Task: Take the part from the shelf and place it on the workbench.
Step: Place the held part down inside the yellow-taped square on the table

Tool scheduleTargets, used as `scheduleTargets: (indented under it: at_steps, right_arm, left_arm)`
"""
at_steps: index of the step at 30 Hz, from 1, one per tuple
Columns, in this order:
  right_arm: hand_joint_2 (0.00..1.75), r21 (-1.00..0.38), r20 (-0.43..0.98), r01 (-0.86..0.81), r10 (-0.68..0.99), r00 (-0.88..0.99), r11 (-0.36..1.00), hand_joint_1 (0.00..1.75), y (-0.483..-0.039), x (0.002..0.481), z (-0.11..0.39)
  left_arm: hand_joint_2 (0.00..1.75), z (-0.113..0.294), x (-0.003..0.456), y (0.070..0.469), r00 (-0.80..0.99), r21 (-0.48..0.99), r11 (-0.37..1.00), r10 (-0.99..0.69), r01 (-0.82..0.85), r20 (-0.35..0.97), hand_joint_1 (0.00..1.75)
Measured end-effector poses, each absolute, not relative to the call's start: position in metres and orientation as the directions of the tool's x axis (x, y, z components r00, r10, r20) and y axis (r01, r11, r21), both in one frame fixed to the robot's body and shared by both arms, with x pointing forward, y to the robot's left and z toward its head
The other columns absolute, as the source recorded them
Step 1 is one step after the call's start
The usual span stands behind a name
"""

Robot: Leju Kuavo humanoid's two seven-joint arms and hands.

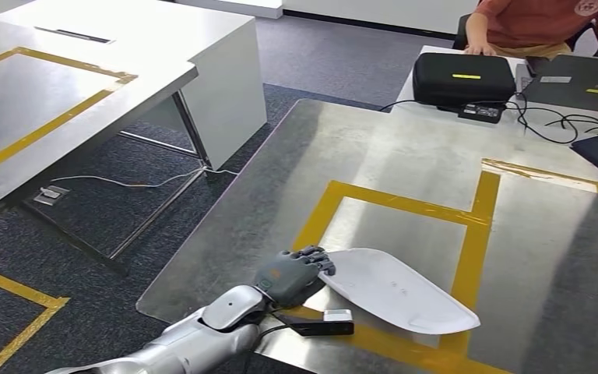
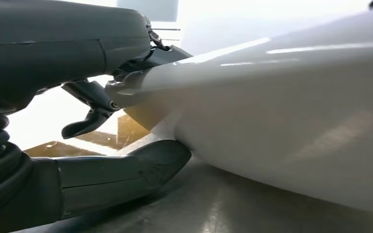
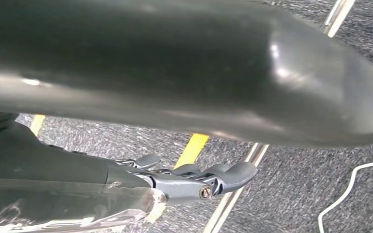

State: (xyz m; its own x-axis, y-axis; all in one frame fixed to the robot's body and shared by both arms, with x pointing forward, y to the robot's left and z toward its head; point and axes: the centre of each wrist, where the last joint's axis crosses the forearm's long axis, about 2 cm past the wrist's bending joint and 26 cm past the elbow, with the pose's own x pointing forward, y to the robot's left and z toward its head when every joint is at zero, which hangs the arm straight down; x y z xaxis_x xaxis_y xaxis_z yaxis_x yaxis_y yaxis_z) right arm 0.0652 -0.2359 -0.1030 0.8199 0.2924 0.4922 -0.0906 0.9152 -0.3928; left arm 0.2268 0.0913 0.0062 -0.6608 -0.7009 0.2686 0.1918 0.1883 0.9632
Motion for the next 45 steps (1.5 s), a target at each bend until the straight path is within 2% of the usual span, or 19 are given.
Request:
scheduleTargets:
  at_steps: [3, 8, 24, 27, 28, 31, 45]
  right_arm:
    - [0.00, -0.395, 0.496, -0.080, 0.286, 0.820, 0.915, 0.00, -0.236, 0.064, -0.103]
    - [0.00, -0.394, 0.500, -0.072, 0.280, 0.819, 0.916, 0.00, -0.236, 0.064, -0.103]
    - [0.00, -0.392, 0.502, -0.073, 0.279, 0.819, 0.917, 0.00, -0.237, 0.064, -0.103]
    - [0.00, -0.392, 0.502, -0.073, 0.280, 0.818, 0.917, 0.00, -0.237, 0.064, -0.103]
    - [0.00, -0.392, 0.502, -0.073, 0.280, 0.818, 0.917, 0.00, -0.237, 0.064, -0.103]
    - [0.00, -0.392, 0.501, -0.075, 0.281, 0.819, 0.917, 0.00, -0.237, 0.065, -0.103]
    - [0.00, -0.389, 0.500, -0.081, 0.285, 0.818, 0.918, 0.00, -0.237, 0.065, -0.103]
  left_arm:
    - [1.75, 0.004, 0.225, 0.097, -0.650, 0.932, 0.300, -0.671, 0.204, 0.358, 1.69]
    - [1.75, 0.005, 0.231, 0.101, -0.605, 0.892, 0.388, -0.661, 0.231, 0.444, 1.69]
    - [1.75, 0.003, 0.230, 0.104, -0.623, 0.904, 0.373, -0.661, 0.210, 0.418, 1.69]
    - [1.75, 0.003, 0.229, 0.104, -0.634, 0.907, 0.367, -0.655, 0.208, 0.411, 0.42]
    - [1.31, 0.003, 0.229, 0.104, -0.634, 0.906, 0.367, -0.655, 0.208, 0.411, 0.00]
    - [0.00, 0.003, 0.230, 0.104, -0.625, 0.903, 0.371, -0.658, 0.217, 0.420, 0.00]
    - [0.00, 0.003, 0.230, 0.104, -0.585, 0.901, 0.378, -0.688, 0.214, 0.428, 0.00]
